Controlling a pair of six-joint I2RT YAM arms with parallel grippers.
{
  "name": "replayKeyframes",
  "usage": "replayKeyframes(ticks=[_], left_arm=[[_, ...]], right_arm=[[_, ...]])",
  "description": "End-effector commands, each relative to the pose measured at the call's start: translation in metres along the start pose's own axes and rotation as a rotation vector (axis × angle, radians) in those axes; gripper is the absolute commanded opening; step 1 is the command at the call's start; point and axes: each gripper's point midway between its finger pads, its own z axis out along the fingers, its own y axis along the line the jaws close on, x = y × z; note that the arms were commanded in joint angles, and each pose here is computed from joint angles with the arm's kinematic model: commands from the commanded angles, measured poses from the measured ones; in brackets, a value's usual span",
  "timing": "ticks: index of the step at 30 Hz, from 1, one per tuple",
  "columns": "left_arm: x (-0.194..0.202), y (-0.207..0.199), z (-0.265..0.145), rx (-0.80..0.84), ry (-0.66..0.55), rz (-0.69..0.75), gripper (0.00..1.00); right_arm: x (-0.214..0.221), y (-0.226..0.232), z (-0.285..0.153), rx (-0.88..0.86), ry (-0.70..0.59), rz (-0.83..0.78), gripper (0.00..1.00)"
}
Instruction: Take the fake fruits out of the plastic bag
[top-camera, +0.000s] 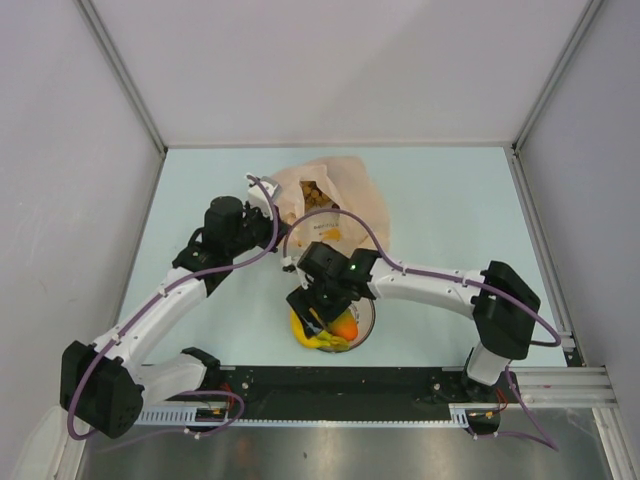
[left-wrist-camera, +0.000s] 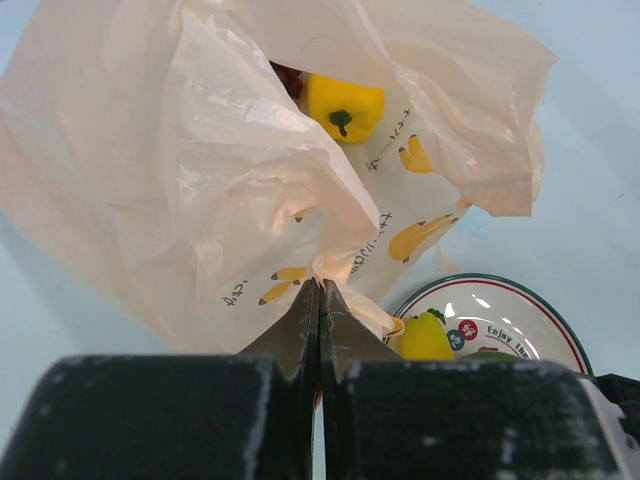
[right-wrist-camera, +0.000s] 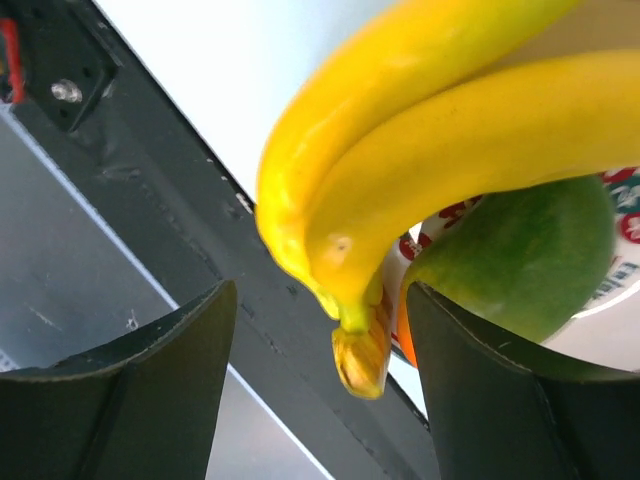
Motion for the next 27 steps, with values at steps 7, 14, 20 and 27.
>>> replayKeyframes(ticks=[7,14,20,27], left_arm=[[-0.026,-0.006,-0.004,0.014,-0.063,-0.07,0.0],[-0.029,-0.012,-0.005,0.038,-0.045,-0.124,0.0],[-0.049,-0.019,-0.005,0.084,-0.076,-0.124,0.0],[-0.061,-0.014,0.008,0.094,-0.067,-0.102,0.0]], right_arm=[[-0.121,-0.035,-0.105,0.204,-0.383,-0.159,0.64],[-0.175,-0.136,-0.135,0.374,-0.496,-0.108,0.38],[-0.193,-0.194,-0.111,0.327,-0.475,-0.106,0.26],[-0.234,-0.206,-0.151,0.376,-0.602,-0.096,0.26]])
